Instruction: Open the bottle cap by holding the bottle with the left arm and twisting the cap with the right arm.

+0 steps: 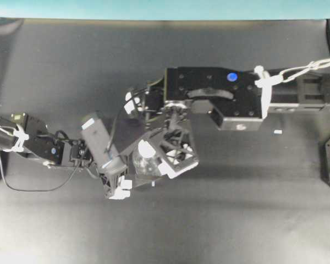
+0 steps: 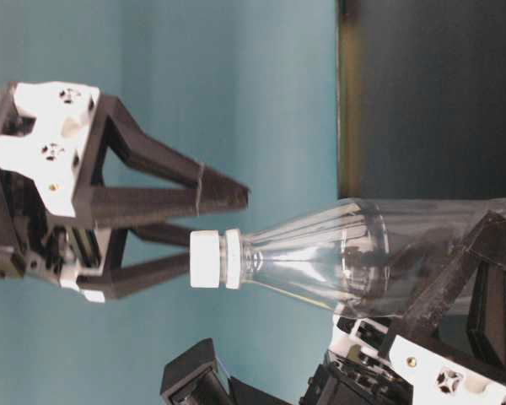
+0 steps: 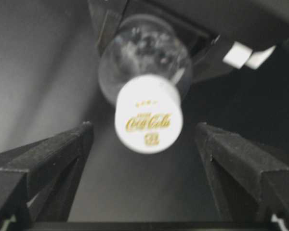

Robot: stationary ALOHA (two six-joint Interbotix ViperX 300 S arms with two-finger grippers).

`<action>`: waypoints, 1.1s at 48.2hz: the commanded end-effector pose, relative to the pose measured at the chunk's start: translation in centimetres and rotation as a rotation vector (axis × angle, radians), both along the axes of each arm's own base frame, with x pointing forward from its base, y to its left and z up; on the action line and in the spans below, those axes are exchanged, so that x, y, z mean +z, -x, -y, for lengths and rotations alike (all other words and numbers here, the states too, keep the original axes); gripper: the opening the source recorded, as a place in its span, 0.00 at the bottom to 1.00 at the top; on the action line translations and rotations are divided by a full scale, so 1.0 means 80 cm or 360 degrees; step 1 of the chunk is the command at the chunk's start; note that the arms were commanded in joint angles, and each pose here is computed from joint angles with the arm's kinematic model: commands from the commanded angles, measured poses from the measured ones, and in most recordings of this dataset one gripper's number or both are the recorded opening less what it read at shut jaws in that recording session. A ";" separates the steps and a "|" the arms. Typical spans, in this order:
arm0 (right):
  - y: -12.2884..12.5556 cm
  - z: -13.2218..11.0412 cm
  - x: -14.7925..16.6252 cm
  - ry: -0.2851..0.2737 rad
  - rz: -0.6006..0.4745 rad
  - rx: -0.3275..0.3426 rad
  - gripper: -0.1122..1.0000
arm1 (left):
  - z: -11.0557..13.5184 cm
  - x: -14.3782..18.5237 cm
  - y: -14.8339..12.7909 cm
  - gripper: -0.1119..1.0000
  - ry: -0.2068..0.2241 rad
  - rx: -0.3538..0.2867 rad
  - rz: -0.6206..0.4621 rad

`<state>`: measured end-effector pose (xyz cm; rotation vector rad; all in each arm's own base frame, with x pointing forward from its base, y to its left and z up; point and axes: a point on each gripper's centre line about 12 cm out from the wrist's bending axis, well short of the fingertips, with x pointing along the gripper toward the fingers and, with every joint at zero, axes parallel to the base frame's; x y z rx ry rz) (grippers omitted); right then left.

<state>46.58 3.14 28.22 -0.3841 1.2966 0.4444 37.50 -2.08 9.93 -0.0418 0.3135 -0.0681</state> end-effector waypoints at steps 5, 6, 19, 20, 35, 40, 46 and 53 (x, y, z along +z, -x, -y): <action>0.023 0.004 0.047 -0.0028 0.0127 -0.0096 0.84 | 0.004 0.003 -0.002 0.83 0.0001 -0.0016 0.0015; 0.026 0.004 0.052 -0.0030 0.0141 -0.0108 0.84 | 0.004 0.003 -0.002 0.83 0.0001 -0.0016 0.0015; 0.071 0.012 0.085 -0.0099 0.0266 -0.0299 0.84 | 0.003 0.002 -0.003 0.83 -0.0001 -0.0013 0.0000; 0.074 0.012 0.088 -0.0107 0.0291 -0.0310 0.84 | 0.003 0.002 -0.003 0.83 -0.0001 -0.0011 -0.0002; 0.116 0.020 0.088 -0.0216 0.0591 -0.0523 0.83 | 0.001 -0.001 -0.004 0.83 0.0000 -0.0003 -0.0044; 0.129 0.021 0.083 -0.0242 0.0619 -0.0576 0.83 | 0.000 0.000 -0.006 0.83 -0.0001 0.0002 -0.0049; 0.148 0.022 0.080 -0.0275 0.0645 -0.0636 0.83 | -0.004 0.002 -0.009 0.83 0.0022 0.0022 -0.0048; 0.170 0.022 0.078 -0.0320 0.0711 -0.0696 0.83 | -0.007 0.000 -0.012 0.91 0.0051 0.0045 -0.0087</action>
